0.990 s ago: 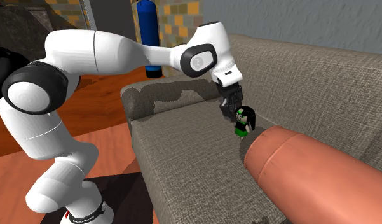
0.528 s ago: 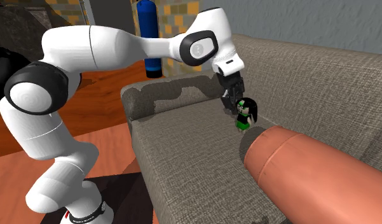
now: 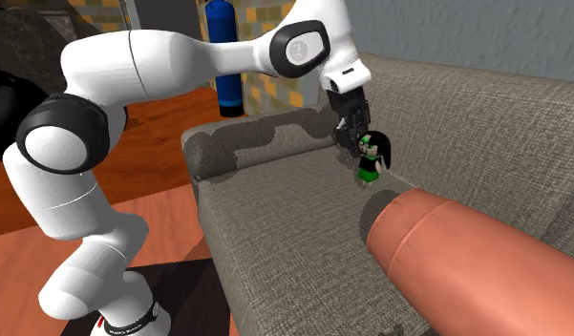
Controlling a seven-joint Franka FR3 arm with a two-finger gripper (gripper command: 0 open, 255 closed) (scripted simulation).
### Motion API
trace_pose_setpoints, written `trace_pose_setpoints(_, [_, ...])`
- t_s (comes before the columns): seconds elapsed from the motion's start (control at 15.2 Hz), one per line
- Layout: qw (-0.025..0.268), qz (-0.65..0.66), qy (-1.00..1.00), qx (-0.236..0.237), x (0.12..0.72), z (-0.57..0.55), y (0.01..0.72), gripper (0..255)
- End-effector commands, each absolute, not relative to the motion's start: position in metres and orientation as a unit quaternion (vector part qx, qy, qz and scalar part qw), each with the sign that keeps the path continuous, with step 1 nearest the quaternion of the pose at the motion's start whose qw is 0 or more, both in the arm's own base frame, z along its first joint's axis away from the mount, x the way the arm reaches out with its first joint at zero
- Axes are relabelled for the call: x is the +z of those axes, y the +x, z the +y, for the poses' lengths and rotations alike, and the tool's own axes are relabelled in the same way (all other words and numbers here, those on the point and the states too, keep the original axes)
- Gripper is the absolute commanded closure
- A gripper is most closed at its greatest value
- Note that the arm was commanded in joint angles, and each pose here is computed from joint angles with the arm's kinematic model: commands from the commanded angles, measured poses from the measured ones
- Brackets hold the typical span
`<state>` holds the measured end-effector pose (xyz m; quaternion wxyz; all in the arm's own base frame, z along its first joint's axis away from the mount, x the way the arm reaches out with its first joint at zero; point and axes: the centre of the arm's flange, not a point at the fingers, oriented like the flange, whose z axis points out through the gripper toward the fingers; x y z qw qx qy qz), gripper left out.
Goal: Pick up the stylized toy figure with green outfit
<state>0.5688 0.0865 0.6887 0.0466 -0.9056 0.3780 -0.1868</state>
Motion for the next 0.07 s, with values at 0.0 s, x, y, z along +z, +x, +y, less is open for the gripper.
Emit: trace_pose_setpoints(0.0, [0.047,0.378,-0.906,-0.187,0.6921,0.0862,0.5682,255])
